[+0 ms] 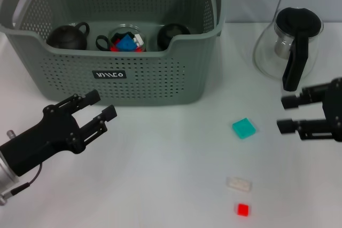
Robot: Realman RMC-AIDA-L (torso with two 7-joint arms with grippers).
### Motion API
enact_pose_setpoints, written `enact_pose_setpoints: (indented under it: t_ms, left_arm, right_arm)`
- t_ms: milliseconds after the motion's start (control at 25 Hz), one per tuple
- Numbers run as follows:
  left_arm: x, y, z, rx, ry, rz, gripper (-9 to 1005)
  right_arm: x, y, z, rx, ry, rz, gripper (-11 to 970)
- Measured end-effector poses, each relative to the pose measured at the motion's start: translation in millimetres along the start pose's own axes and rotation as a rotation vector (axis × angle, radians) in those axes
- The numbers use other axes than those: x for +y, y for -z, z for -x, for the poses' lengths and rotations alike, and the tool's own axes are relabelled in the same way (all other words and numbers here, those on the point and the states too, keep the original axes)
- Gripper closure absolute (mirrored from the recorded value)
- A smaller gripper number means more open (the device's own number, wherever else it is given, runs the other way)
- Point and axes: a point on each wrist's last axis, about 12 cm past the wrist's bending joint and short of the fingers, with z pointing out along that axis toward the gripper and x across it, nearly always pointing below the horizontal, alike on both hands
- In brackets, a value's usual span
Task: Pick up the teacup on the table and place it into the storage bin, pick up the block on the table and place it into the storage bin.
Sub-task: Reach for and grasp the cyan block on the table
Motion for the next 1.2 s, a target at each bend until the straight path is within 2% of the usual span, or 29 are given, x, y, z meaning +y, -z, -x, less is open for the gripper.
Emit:
enact_pose_setpoints:
  t_ms: [200,240,280,360,560,640,680,800,1000,1200]
  left_arm:
    - [-0.4,0,0,0.000,0.001,0.001,446]
    - [-0.8,0,-1,0.000,0.002,0.001,446]
    - [-1.1,1,-1,0.001,0.004,0.003,446]
    - [-2.0,2,-2,0.000,0.007,0.004,446]
    - [-2.9,3,-3,0.001,0.011,0.008,446]
    - [-3.0,4,-4,0.002,0.011,0.009,446]
    - [-3.0,4,-4,0.002,0.012,0.009,446]
    - [-2.9,4,-4,0.002,0.012,0.010,446]
    - [-0.9,3,-4,0.010,0.008,0.022,446]
    - [1.8,3,-6,0.026,0.004,0.042,446]
  right_arm:
    - [-10.0,-9,12,0.171,-0.047,-0.031,381]
    - [-17.2,-22,24,0.256,-0.064,-0.046,382]
    - [-17.2,-22,24,0.256,-0.064,-0.046,382]
    - [-25.4,-36,35,0.324,-0.099,-0.075,382]
    - [-44.9,-72,62,0.479,-0.280,-0.195,382]
    - [-41.7,-89,81,0.535,-0.330,-0.220,382]
    - [-41.7,-89,81,0.535,-0.330,-0.220,382]
    - [-30.6,-110,93,0.621,-0.342,-0.244,382]
    - [-25.3,-139,93,0.736,-0.335,-0.367,382]
    - [-22.9,-146,87,0.742,-0.322,-0.405,382]
